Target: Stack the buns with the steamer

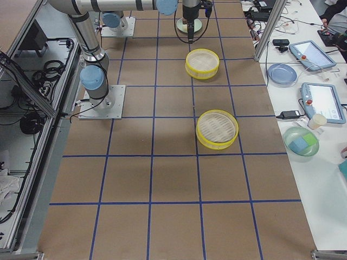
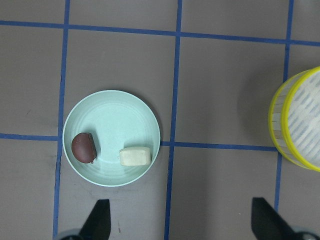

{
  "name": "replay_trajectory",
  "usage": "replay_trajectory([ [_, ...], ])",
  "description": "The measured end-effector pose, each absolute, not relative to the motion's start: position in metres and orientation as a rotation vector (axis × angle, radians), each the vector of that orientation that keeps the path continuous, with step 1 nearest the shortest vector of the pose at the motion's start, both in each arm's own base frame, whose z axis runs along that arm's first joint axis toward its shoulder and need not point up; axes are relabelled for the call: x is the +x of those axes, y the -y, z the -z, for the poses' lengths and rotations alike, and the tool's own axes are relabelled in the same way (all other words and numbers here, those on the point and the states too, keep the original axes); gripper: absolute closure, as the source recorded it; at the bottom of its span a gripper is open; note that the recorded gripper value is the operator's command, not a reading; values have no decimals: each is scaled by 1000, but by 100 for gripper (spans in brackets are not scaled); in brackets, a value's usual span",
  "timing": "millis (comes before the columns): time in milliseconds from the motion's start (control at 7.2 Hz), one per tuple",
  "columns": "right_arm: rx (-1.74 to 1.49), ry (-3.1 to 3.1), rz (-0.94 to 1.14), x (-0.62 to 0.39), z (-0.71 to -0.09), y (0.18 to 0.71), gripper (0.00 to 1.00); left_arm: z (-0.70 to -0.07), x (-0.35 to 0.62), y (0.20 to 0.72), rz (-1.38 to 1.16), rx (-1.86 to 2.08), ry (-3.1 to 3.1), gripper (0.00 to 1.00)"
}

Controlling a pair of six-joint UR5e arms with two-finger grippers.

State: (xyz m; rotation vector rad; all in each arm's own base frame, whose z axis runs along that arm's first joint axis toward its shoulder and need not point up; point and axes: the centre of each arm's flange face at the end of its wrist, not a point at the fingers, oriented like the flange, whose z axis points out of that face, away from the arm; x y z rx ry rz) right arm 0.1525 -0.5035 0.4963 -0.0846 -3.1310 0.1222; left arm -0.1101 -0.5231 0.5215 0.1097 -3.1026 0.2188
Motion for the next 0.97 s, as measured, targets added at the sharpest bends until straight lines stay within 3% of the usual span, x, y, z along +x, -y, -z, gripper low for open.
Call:
replay_trajectory([
  [556, -66, 3132, -142, 153, -499, 503, 0, -513, -101, 524, -168, 76, 3109, 0],
  [972, -75, 3146, -168, 154, -502, 505, 0, -450, -60, 531, -2, -26, 3098, 0],
])
